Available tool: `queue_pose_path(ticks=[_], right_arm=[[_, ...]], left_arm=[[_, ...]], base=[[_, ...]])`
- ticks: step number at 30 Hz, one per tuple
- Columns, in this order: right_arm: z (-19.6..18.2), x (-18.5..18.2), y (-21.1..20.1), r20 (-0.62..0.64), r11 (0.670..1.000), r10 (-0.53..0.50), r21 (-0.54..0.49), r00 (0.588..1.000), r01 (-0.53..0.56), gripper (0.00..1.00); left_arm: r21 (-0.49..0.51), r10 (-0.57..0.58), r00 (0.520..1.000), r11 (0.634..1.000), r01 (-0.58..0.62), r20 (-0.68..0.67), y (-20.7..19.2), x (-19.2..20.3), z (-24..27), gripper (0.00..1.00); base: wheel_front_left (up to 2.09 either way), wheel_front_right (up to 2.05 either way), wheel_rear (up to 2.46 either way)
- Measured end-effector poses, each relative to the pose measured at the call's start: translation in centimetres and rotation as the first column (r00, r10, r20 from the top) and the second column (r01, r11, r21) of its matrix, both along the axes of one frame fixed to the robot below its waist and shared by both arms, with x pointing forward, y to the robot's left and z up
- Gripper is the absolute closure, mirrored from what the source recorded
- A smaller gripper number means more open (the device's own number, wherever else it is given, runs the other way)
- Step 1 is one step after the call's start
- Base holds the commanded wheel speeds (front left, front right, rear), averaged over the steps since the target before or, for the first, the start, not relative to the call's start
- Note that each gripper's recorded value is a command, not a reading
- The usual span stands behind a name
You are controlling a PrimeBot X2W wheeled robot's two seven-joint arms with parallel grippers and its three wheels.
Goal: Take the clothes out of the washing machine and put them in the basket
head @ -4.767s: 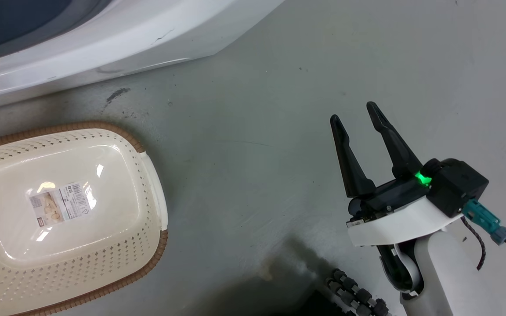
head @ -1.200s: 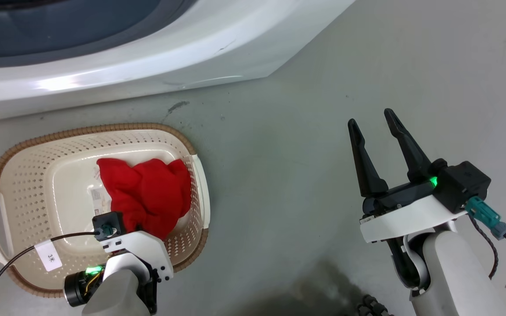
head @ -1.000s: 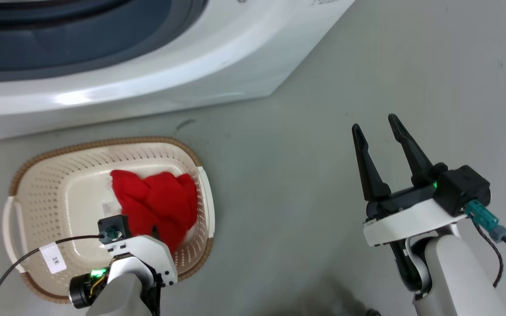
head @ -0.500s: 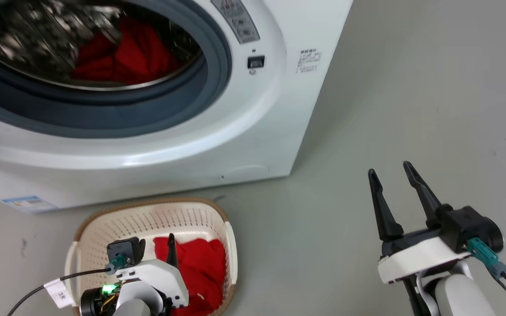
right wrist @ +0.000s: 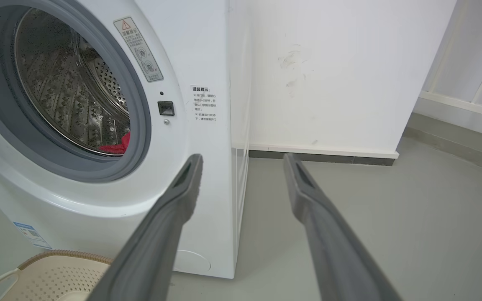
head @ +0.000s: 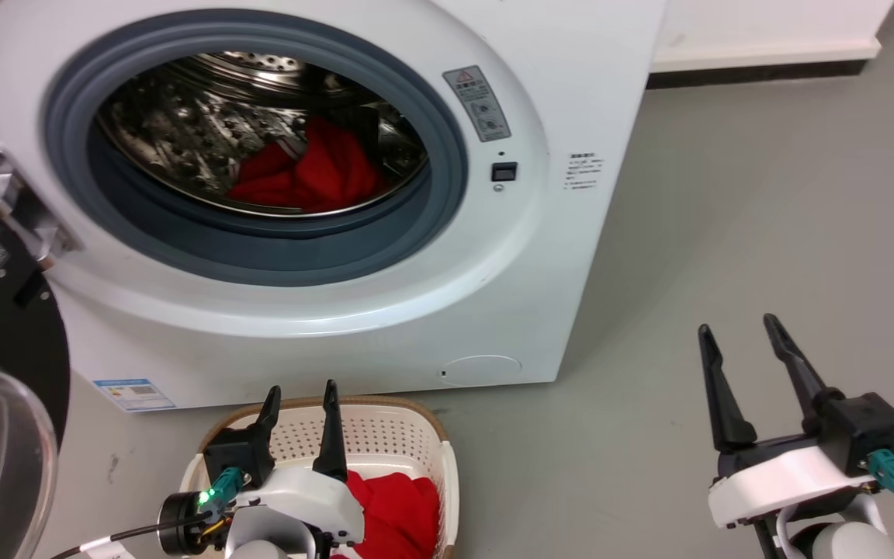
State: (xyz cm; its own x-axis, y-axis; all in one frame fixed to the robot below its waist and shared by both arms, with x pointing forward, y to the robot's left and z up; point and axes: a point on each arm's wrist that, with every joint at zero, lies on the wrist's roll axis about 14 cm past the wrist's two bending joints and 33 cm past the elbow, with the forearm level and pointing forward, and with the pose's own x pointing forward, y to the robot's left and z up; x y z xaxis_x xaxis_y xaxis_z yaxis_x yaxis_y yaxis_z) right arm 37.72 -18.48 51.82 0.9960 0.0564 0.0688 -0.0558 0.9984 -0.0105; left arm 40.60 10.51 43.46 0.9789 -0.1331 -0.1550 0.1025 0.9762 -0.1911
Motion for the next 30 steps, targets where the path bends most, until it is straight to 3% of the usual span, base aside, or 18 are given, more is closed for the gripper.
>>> queue_pose_path(ticks=[14, 30], right_arm=[[1.3, 2.0, 1.6, 0.020, 0.999, 0.049, -0.016, 0.999, -0.048, 0.00], [-2.1, 7.8, 3.0, -0.028, 0.996, 0.088, -0.022, 0.996, -0.089, 0.00]], left_arm=[[-0.009, 0.021, 0.991, 1.000, -0.020, 0.130, 0.8, 1.8, 4.0, 0.00], [0.026, -0.015, 0.984, 1.000, 0.010, 0.179, 0.2, 15.7, 4.2, 0.00]], base=[[0.00, 0.00, 0.00], [0.00, 0.00, 0.00]])
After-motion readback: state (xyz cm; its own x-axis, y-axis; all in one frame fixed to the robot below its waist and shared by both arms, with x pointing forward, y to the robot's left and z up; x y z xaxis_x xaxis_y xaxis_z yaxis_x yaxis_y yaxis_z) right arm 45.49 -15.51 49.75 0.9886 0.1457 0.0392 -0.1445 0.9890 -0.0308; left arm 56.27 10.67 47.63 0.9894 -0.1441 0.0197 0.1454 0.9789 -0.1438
